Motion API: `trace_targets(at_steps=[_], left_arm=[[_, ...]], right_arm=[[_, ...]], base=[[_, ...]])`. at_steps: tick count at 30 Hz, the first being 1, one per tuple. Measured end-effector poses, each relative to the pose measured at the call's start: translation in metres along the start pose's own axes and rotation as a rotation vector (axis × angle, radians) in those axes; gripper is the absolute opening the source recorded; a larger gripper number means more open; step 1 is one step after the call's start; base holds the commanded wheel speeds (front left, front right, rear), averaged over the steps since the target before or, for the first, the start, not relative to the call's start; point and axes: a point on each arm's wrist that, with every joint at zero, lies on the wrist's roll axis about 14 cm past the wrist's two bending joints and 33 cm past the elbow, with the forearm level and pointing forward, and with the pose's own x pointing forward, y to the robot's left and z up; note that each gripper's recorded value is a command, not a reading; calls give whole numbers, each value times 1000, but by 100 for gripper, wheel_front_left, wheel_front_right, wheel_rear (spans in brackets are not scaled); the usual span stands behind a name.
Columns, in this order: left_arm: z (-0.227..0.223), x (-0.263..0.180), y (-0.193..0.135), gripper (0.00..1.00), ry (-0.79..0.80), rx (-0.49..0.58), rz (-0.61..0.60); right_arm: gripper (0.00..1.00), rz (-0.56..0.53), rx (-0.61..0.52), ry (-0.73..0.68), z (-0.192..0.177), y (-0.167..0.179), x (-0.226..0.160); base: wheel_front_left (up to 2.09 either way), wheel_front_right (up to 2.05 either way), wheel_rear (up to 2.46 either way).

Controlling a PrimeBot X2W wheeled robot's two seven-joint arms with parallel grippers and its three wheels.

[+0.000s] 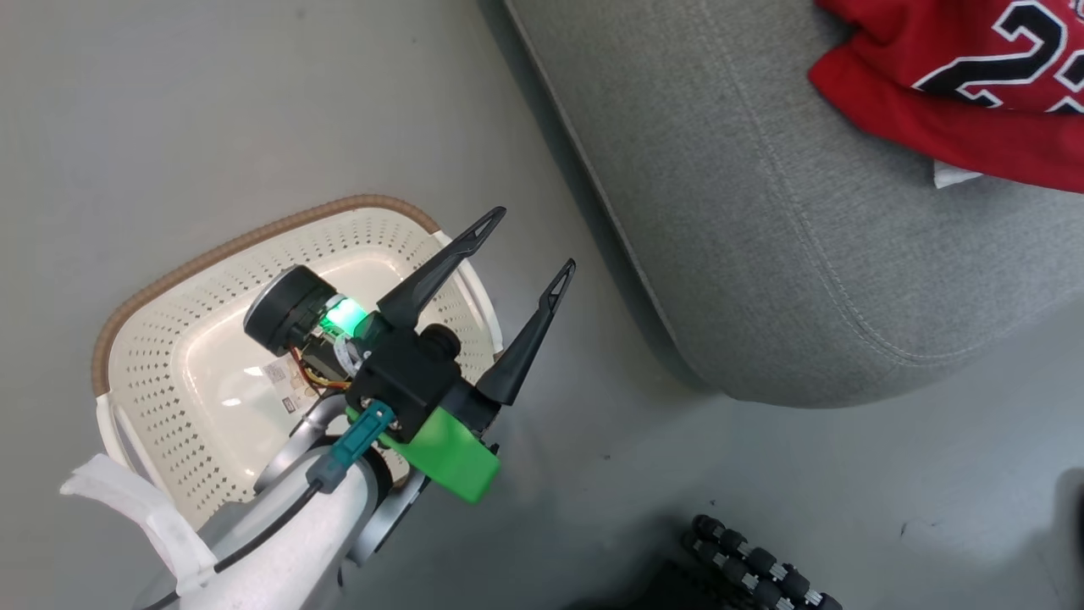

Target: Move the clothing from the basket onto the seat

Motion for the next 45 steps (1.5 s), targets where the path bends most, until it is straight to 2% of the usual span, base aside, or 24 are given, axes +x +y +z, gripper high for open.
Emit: trace_targets(at_steps=[7, 13, 22, 23, 24, 25, 26, 31, 38, 45], left_arm=[[-20, -10, 17, 100, 34, -28, 45], [-23, -9, 18, 100, 41, -31, 40], [-18, -10, 19, 100, 41, -19, 47], [-17, -10, 20, 100, 40, -17, 52], [-16, -10, 20, 100, 41, -17, 57], [-15, -11, 21, 100, 41, -16, 59], [-14, -11, 20, 100, 37, -15, 60], [-8, -14, 21, 100, 26, -3, 88], [10, -17, 16, 100, -28, -44, 139], [36, -29, 15, 100, -104, -64, 224]], right_arm=[[0, -7, -2, 129, -57, 12, -15], [0, -27, -13, 304, -104, 5, -59], [0, -66, 51, 582, -166, 12, -144], [6, -67, 59, 600, -169, 15, -150], [21, -72, 72, 625, -173, 18, -159], [48, -79, 87, 643, -176, 21, -167], [100, -88, 95, 653, -177, 22, -173], [100, -153, 134, 658, -169, 19, -193], [100, -183, 186, 666, -148, 28, -227], [100, -115, 300, 640, -118, 62, -246]], base=[[0, 0, 0], [0, 0, 0], [0, 0, 0], [0, 0, 0], [0, 0, 0], [0, 0, 0], [0, 0, 0], [0, 0, 0], [0, 0, 0], [0, 0, 0]])
